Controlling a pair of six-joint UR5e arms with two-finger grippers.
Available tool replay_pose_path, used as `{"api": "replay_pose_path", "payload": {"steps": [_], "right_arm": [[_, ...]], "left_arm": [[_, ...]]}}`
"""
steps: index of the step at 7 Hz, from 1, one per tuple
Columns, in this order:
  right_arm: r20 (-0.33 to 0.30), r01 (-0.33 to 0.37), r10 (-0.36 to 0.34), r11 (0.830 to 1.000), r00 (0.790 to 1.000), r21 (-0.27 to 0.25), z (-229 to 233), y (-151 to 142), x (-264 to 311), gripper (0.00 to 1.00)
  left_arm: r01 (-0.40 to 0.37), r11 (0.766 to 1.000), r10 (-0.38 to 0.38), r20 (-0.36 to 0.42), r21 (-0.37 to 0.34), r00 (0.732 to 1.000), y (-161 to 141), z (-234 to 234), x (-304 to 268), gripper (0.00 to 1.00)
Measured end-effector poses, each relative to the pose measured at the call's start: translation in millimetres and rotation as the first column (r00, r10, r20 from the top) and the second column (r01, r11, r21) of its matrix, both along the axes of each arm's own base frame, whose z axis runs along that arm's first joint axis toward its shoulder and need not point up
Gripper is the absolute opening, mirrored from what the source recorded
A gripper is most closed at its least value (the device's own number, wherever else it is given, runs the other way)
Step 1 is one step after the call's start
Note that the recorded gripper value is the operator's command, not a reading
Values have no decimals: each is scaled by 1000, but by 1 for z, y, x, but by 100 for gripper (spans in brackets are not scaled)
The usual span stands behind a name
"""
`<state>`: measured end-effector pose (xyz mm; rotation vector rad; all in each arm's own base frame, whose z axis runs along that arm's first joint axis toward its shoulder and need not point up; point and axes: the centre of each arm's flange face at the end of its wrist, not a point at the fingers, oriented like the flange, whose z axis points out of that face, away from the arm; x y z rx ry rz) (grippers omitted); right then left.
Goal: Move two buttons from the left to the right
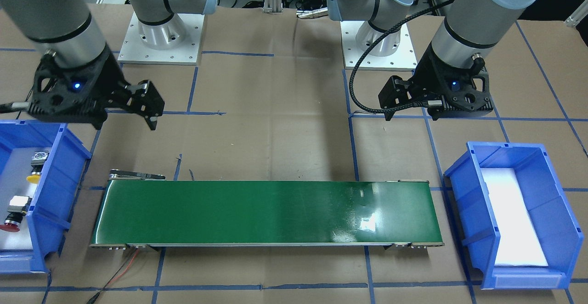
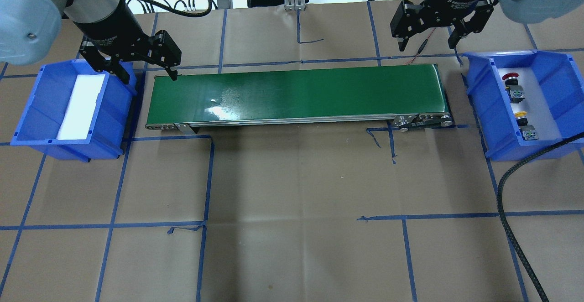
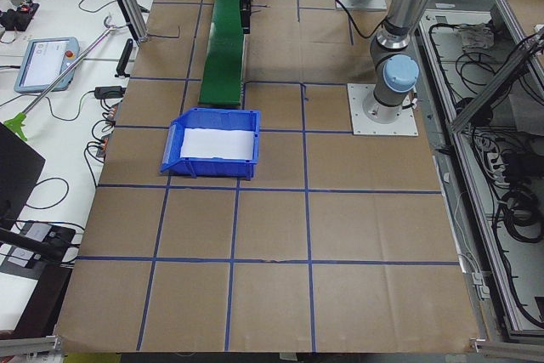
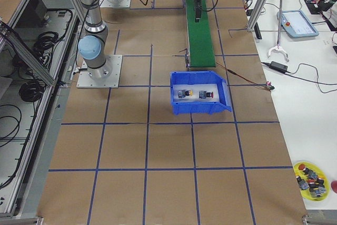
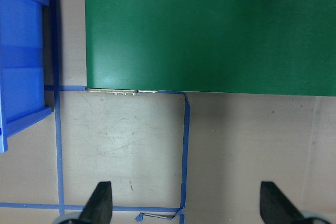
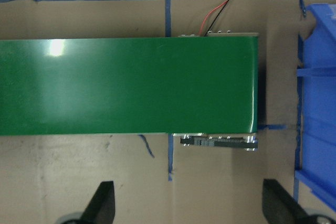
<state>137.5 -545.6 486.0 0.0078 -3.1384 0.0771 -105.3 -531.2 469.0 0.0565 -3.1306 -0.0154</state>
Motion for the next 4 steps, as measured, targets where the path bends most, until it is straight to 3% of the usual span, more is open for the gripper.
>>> {"api": "replay_pose_path", "payload": {"steps": [4], "right_arm": [[0, -4, 4, 1000, 1000, 7, 28, 55, 6, 100]], "left_arm": [[1, 1000, -1, 1, 0, 1000, 0, 0, 0, 100]]}}
